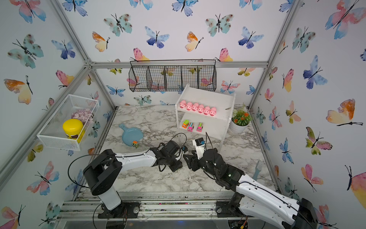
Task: Organize plastic toys on shelves
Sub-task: Move the plastic toy to the center of the board, then pick up the plastic toy at the center of the board.
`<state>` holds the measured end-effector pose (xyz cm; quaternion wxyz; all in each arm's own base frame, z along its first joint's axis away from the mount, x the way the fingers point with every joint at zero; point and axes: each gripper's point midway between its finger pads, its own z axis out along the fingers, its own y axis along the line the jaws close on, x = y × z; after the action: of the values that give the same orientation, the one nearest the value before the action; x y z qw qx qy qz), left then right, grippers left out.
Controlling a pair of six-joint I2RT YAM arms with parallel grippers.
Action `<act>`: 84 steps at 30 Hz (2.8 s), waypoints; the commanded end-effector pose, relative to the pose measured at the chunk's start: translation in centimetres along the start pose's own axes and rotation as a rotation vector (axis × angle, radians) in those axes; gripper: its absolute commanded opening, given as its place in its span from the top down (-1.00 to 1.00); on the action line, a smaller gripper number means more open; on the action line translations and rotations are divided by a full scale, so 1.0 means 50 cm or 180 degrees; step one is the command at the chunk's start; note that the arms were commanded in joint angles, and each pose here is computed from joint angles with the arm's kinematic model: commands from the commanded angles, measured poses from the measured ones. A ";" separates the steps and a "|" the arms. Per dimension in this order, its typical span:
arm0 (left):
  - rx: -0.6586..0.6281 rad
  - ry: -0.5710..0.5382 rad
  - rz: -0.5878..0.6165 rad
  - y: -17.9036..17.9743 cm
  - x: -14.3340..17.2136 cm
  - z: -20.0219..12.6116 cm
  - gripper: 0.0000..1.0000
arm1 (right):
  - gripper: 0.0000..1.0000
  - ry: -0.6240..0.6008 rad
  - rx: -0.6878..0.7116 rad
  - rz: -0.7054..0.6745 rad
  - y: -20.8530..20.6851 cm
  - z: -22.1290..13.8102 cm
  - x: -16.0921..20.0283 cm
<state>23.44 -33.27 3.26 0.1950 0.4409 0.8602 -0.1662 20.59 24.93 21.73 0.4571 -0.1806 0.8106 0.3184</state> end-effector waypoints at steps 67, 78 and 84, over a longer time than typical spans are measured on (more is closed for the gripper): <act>-0.1727 -0.3383 -0.1090 0.175 0.143 -0.469 -0.97 | 0.11 0.2083 -0.2657 -0.3539 0.013 0.233 0.355; -0.1712 -0.3372 -0.0840 0.159 0.119 -0.492 -0.97 | 0.43 0.2000 -0.2630 -0.3341 0.031 0.232 0.333; -0.1503 -0.3269 -0.0029 0.100 0.067 -0.520 -0.98 | 0.45 0.1790 -0.2434 -0.3276 0.043 0.210 0.288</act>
<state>21.87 -14.35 21.97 0.6780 0.1603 0.6989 -0.1616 18.69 33.62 4.35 0.2083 -0.7818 0.5299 0.2541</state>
